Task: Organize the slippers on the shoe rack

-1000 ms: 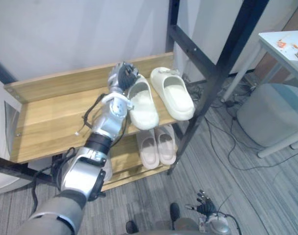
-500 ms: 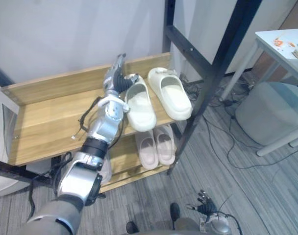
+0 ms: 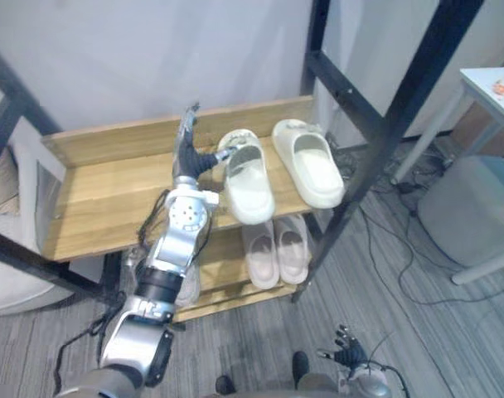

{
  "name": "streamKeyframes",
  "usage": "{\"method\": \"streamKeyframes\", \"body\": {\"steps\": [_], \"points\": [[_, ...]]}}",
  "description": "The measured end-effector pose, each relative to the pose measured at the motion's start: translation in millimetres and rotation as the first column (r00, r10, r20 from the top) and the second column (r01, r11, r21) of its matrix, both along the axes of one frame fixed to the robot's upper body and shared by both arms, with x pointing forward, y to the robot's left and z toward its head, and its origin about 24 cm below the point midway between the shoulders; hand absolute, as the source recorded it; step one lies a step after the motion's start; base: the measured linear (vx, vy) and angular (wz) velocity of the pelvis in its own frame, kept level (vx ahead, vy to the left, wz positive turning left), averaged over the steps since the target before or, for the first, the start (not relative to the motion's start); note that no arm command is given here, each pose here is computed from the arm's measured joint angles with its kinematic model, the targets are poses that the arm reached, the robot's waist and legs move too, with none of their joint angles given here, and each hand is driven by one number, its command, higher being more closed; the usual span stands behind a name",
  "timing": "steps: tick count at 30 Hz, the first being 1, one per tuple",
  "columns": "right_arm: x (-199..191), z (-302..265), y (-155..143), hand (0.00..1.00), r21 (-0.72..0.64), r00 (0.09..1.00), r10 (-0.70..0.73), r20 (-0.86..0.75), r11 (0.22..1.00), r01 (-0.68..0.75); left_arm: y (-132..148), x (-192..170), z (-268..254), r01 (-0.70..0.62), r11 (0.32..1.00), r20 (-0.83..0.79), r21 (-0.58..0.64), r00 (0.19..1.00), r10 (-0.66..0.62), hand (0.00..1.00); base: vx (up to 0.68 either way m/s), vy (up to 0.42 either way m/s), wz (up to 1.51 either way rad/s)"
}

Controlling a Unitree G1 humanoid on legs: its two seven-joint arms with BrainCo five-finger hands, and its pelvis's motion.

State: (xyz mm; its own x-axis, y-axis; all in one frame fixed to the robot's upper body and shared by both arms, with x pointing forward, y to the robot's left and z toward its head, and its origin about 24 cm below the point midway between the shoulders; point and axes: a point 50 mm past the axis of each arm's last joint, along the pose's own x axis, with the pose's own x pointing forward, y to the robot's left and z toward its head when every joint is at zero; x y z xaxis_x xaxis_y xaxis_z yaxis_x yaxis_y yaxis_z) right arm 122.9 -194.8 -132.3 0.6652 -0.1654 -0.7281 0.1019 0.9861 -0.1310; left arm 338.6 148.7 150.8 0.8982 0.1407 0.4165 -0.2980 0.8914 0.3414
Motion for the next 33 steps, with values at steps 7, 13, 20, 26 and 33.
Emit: {"method": "streamKeyframes", "body": {"steps": [7,13,20,26,33], "points": [[-1,-2,1,0.0,0.002,1.0,0.002,-0.012,1.0,-0.002,1,-20,-22,0.045,0.979,-0.027,-0.197,0.998,-0.051,0.0,-0.01,-0.02,0.08],[-2,-3,2,0.0,0.005,1.0,0.006,-0.025,1.0,-0.006,-21,-33,-43,0.214,0.898,-0.083,-0.384,0.961,-0.264,0.0,-0.03,-0.021,0.07],[-4,-4,5,0.0,0.009,0.999,0.019,-0.039,1.0,-0.018,-41,-43,-55,0.31,0.84,-0.112,-0.444,0.911,-0.396,0.0,-0.03,-0.018,0.04],[-7,-7,9,0.0,0.015,0.998,0.035,-0.06,0.999,-0.035,-59,-52,-59,0.387,0.795,-0.11,-0.467,0.867,-0.486,0.0,-0.01,-0.014,0.1],[-7,-8,11,0.0,0.02,0.997,0.041,-0.064,0.999,-0.04,-76,-57,-61,0.442,0.765,-0.112,-0.469,0.829,-0.548,0.0,0.0,0.0,0.0]]}}
